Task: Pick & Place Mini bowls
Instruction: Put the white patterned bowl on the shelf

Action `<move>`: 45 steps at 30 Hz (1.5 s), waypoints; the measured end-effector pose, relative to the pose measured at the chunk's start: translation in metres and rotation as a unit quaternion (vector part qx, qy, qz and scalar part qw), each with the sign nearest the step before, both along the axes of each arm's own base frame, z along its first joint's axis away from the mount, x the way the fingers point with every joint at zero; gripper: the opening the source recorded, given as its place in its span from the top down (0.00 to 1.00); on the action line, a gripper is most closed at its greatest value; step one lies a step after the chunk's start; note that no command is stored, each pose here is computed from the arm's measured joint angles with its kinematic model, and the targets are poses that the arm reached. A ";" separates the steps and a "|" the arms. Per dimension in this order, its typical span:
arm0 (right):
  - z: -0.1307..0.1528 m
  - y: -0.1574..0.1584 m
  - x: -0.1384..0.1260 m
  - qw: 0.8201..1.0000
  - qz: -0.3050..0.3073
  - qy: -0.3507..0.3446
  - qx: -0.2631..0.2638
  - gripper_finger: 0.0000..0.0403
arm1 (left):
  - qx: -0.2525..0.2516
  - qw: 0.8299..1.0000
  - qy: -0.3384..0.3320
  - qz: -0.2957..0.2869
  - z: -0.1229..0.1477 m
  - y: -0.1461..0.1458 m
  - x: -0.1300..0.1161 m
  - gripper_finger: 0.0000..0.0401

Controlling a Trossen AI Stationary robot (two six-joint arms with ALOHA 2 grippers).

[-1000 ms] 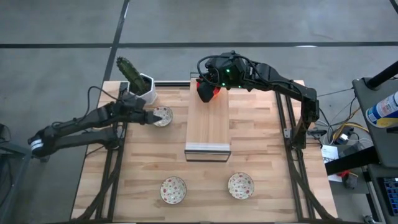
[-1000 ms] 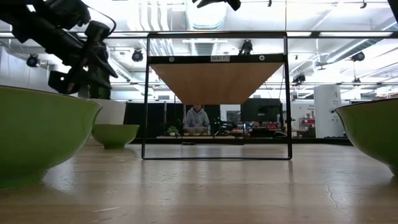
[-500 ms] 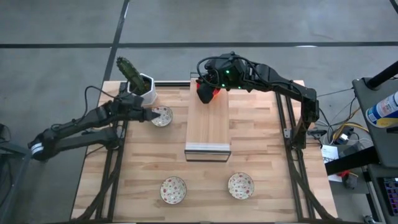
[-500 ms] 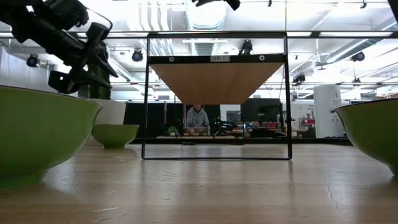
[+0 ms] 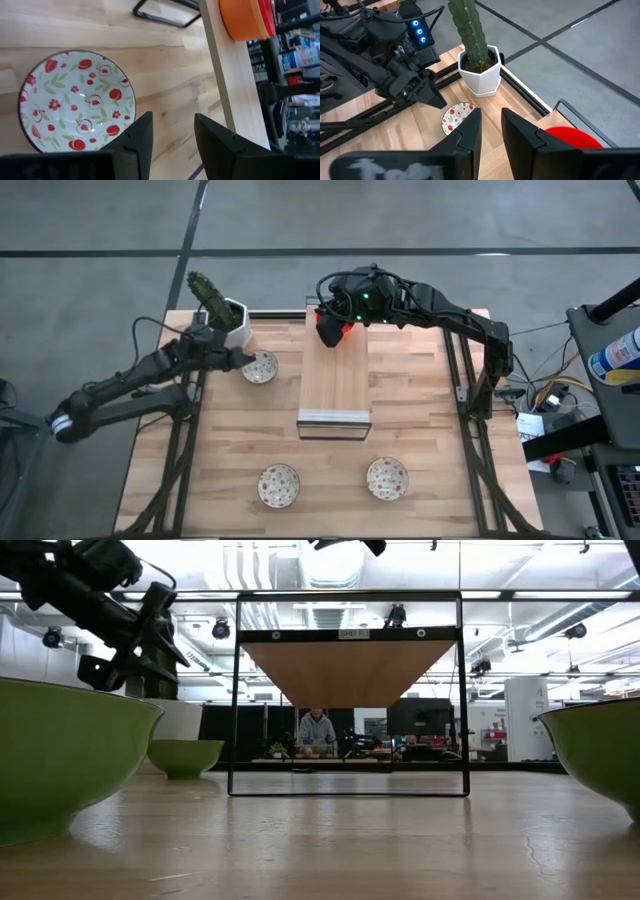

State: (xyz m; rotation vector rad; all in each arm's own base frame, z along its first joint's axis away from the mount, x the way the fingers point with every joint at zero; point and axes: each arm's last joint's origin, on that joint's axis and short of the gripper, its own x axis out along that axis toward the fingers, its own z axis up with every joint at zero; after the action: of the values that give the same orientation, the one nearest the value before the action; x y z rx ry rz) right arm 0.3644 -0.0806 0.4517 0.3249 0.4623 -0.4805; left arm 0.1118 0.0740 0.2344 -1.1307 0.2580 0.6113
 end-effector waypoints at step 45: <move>0.000 0.008 0.001 0.999 0.030 0.015 -0.032 0.85 | -0.101 0.974 0.193 0.067 -0.055 0.012 -0.003 0.66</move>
State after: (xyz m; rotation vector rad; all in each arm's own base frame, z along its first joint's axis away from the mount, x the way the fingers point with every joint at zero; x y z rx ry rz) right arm 0.3659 -0.0729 0.4517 0.2430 0.4832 -0.4415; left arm 0.1086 0.0863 0.1798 -1.2250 0.5920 0.9437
